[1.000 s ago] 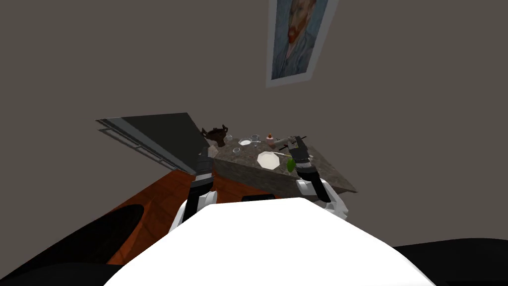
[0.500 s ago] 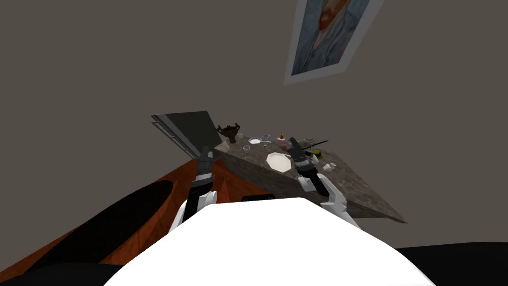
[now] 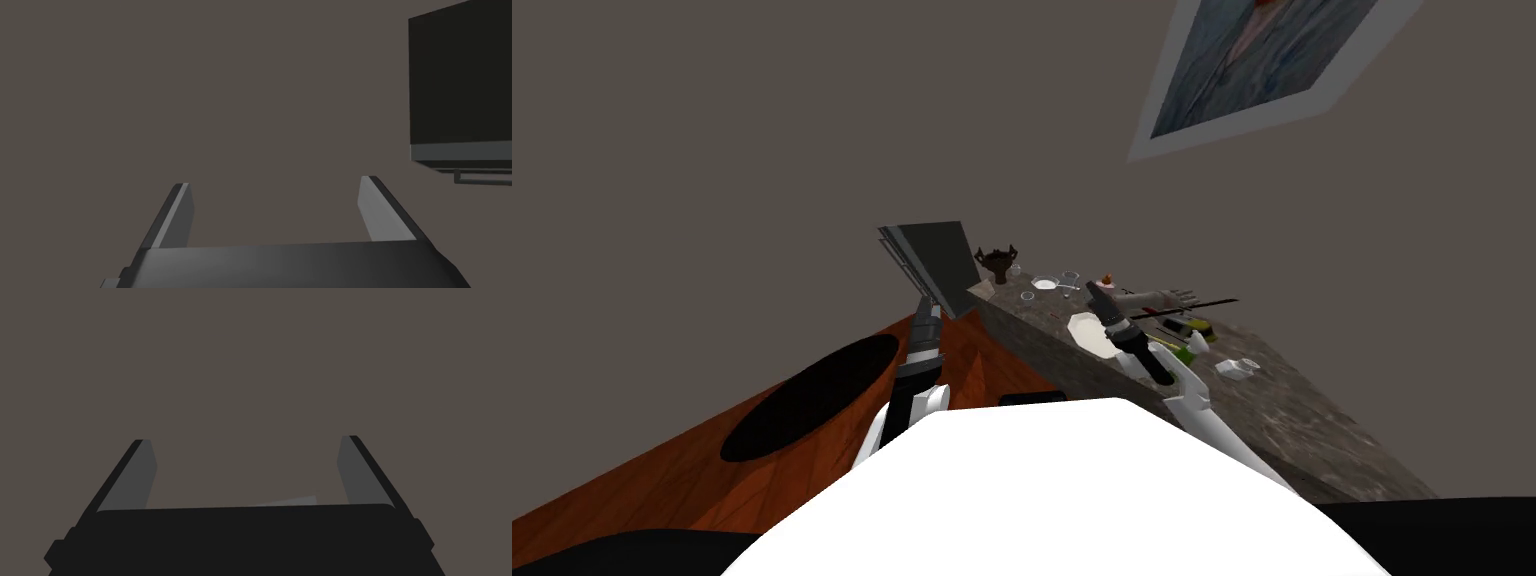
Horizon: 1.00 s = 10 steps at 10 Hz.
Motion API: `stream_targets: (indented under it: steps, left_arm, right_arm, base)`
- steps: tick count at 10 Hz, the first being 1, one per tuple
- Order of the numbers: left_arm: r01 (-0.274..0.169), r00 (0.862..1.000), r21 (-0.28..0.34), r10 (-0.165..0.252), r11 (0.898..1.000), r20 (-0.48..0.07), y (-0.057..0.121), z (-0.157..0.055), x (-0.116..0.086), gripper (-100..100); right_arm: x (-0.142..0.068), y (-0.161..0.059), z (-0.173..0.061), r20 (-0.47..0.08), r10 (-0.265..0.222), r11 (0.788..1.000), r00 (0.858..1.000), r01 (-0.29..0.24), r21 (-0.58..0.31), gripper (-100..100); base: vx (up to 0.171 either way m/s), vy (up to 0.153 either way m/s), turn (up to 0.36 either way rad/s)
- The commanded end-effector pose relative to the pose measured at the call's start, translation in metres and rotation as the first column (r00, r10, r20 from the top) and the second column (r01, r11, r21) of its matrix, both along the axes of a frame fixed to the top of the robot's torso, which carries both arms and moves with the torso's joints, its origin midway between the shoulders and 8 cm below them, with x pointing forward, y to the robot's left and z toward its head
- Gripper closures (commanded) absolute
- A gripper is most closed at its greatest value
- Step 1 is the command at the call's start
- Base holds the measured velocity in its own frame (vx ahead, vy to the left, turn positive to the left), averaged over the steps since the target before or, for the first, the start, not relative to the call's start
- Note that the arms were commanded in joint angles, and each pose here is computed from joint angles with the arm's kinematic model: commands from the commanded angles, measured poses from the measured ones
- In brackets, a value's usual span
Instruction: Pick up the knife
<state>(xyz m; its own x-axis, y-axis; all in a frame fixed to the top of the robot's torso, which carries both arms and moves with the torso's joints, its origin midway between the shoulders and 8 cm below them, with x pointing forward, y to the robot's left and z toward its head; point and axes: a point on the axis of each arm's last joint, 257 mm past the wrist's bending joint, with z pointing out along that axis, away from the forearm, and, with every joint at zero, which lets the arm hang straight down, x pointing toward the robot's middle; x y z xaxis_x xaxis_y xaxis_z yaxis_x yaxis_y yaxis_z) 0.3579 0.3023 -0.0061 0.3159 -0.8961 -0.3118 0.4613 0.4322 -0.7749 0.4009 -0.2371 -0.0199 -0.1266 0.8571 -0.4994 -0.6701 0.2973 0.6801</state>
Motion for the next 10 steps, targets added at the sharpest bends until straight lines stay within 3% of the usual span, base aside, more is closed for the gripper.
stream_targets:
  steps: [1,6,10]
  left_arm:
    - [0.000,1.000,0.000,0.000,1.000,0.000,0.000,0.000,0.000,0]
    - [0.000,1.000,0.000,0.000,1.000,0.000,0.000,0.000,0.000,0]
    - [0.000,1.000,0.000,0.000,1.000,0.000,0.000,0.000,0.000,0]
  right_arm:
    - [0.005,0.001,-0.012,-0.013,0.022,0.998,1.000,-0.022,-0.061,-100]
    - [0.013,0.000,-0.037,-0.051,0.063,0.976,0.997,-0.072,-0.206,-100]
    - [0.019,-0.008,-0.066,-0.105,0.091,0.936,0.990,-0.121,-0.330,-100]
  base:
    - [0.018,0.030,0.367]
    - [0.013,0.014,0.262]
    - [0.011,0.001,0.292]
